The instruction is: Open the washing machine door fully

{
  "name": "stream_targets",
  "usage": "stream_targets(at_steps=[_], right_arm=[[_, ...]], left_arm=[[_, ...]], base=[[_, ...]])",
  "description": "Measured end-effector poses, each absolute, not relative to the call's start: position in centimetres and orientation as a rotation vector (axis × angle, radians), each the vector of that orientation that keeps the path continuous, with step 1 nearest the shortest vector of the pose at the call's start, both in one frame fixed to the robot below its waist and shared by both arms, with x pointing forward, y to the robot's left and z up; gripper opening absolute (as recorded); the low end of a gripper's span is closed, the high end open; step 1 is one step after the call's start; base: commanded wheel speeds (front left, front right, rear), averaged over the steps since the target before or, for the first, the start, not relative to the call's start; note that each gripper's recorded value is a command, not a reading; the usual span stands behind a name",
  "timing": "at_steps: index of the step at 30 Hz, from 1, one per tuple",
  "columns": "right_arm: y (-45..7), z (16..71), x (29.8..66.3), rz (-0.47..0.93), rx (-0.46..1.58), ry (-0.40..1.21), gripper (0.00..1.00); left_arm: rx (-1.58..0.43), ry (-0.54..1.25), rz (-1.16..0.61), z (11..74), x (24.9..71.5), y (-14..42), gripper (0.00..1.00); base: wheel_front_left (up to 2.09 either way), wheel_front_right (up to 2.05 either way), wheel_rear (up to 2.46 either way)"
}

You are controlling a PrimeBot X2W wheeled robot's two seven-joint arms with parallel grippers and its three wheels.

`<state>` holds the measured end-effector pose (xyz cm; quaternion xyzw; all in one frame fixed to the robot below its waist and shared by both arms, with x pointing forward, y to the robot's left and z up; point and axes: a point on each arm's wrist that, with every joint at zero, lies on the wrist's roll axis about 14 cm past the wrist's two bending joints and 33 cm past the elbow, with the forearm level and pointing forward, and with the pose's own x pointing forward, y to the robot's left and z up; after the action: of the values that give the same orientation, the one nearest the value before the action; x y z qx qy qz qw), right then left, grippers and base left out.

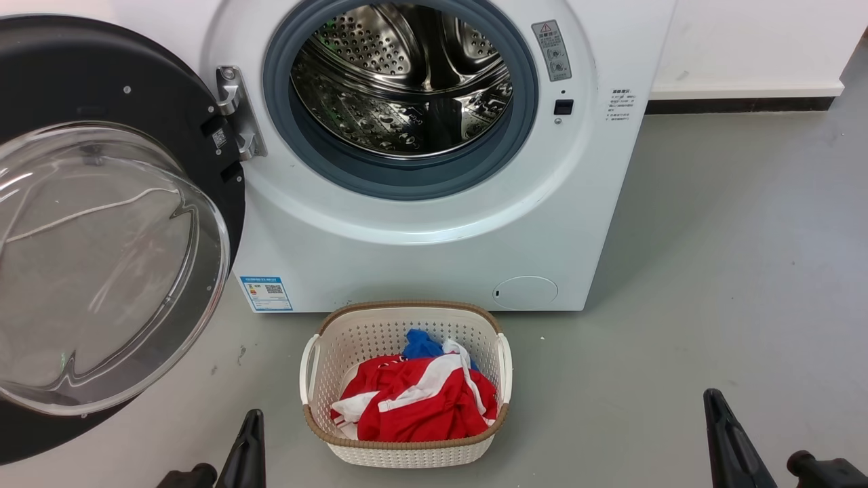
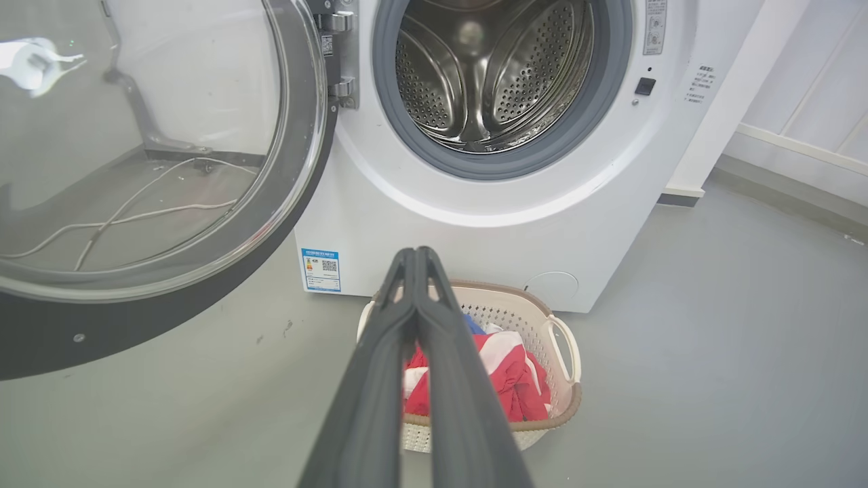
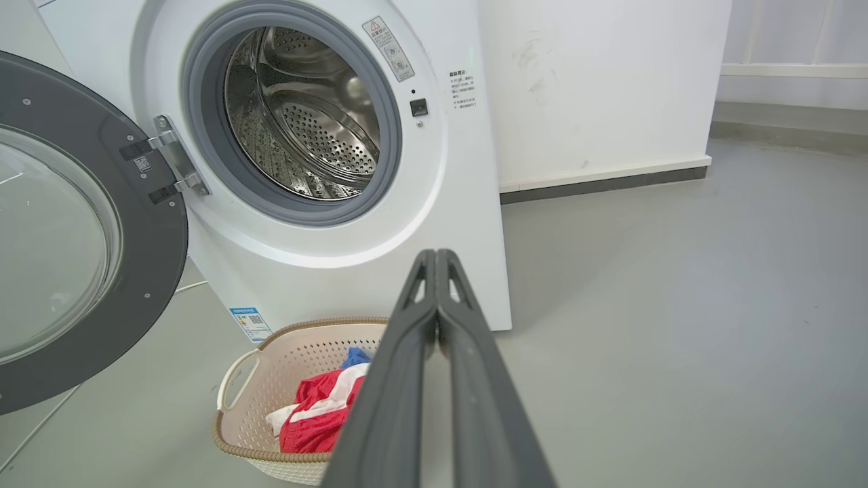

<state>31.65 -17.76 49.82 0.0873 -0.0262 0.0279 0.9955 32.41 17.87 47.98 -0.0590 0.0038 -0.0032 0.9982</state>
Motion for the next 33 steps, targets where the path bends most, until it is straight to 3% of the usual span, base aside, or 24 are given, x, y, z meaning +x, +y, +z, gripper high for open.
stream_targets(at_steps=[33], right_arm=[[-19.3,49.4,34.3,-0.022,0.723,-0.011,0.00]], left_arm=[[-0.688,0.061,0.083,47.6,34.7,19.5,0.00]], base=[[0.00,0.00,0.00]])
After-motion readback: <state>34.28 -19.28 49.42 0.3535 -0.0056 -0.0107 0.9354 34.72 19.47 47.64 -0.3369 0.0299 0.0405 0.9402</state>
